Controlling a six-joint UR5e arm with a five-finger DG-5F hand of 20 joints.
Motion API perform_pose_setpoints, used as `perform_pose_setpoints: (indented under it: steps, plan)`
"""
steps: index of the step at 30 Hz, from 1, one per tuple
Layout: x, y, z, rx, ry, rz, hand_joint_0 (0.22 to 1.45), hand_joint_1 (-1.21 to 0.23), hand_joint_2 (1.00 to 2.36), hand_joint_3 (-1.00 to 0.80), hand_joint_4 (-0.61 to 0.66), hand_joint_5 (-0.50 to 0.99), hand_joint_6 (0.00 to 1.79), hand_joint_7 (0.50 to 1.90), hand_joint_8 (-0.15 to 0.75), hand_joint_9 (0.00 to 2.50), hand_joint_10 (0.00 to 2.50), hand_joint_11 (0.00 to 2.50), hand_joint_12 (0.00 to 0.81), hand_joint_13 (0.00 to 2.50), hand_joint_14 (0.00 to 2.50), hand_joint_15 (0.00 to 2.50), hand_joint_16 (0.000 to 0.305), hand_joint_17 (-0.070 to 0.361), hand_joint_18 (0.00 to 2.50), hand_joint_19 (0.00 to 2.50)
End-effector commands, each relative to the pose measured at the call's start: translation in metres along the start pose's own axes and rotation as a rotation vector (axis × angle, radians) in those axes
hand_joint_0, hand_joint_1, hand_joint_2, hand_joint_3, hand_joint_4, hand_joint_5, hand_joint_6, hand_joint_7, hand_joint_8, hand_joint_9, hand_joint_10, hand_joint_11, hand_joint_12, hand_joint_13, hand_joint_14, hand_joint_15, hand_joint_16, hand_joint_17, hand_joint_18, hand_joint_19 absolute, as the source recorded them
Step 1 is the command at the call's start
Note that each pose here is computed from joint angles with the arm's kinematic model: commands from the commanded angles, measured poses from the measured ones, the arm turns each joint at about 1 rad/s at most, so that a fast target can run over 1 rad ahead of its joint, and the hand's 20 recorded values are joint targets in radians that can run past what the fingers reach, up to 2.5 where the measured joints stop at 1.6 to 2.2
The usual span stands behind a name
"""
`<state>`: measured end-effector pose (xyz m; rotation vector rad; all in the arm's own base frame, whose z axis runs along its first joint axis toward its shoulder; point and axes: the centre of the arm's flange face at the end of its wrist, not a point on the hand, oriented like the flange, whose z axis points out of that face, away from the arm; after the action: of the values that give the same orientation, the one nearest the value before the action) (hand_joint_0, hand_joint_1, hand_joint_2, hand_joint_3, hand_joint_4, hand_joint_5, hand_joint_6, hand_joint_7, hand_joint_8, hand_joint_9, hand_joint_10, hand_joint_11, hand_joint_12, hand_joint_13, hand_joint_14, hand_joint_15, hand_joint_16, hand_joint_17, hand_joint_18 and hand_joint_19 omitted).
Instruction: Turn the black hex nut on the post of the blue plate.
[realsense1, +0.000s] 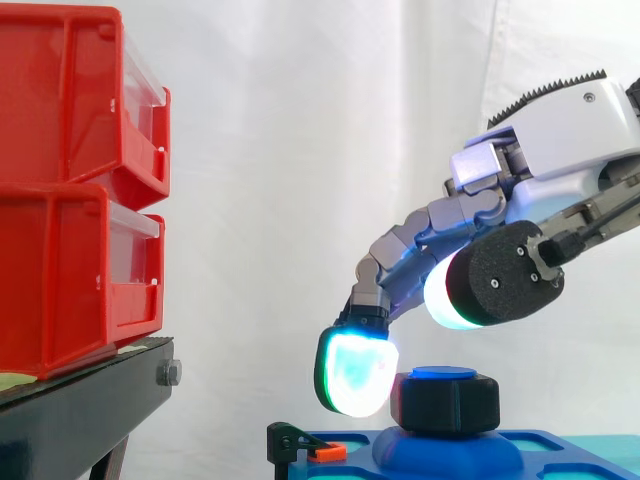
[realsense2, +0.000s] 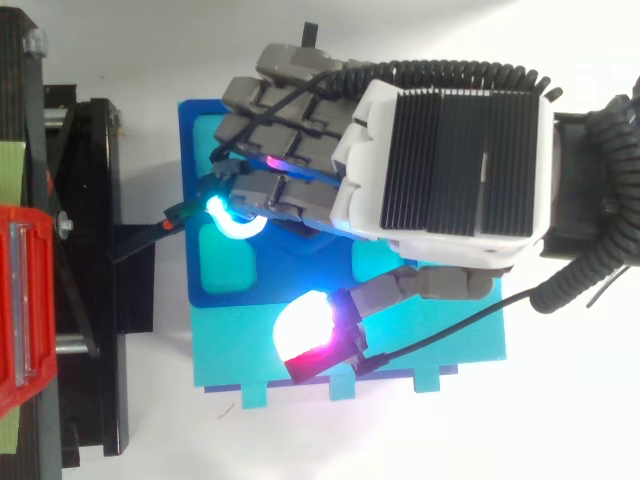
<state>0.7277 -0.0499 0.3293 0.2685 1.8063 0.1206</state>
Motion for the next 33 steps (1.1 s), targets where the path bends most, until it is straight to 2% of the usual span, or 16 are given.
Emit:
perform_pose_setpoints:
  steps: [1, 20, 23, 33]
  plan:
    - [0.002, -0.001, -0.001, 0.002, 0.009, -0.003, 0.47, -0.26, 1.0, -0.5, 0.27, -0.16, 0.5, 0.75, 0.267, 0.26, 0.0, 0.0, 0.419, 0.2, 0.0, 0.0, 0.063, 0.143, 0.07, 0.04]
    - [0.0, -0.011, -0.002, 0.016, 0.015, -0.02, 0.48, -0.26, 1.0, -0.5, 0.29, -0.15, 0.5, 0.8, 0.282, 0.29, 0.0, 0.0, 0.425, 0.24, 0.0, 0.0, 0.063, 0.142, 0.09, 0.05]
    - [-0.001, -0.016, -0.002, 0.019, 0.015, -0.027, 0.48, -0.27, 1.0, -0.5, 0.29, -0.15, 0.5, 0.8, 0.284, 0.3, 0.0, 0.0, 0.427, 0.25, 0.0, 0.0, 0.063, 0.142, 0.1, 0.06]
    - [-0.005, -0.036, -0.003, -0.003, 0.023, -0.031, 0.48, -0.27, 1.0, -0.5, 0.29, -0.15, 0.5, 0.8, 0.287, 0.31, 0.0, 0.0, 0.427, 0.26, 0.0, 0.0, 0.063, 0.142, 0.12, 0.07]
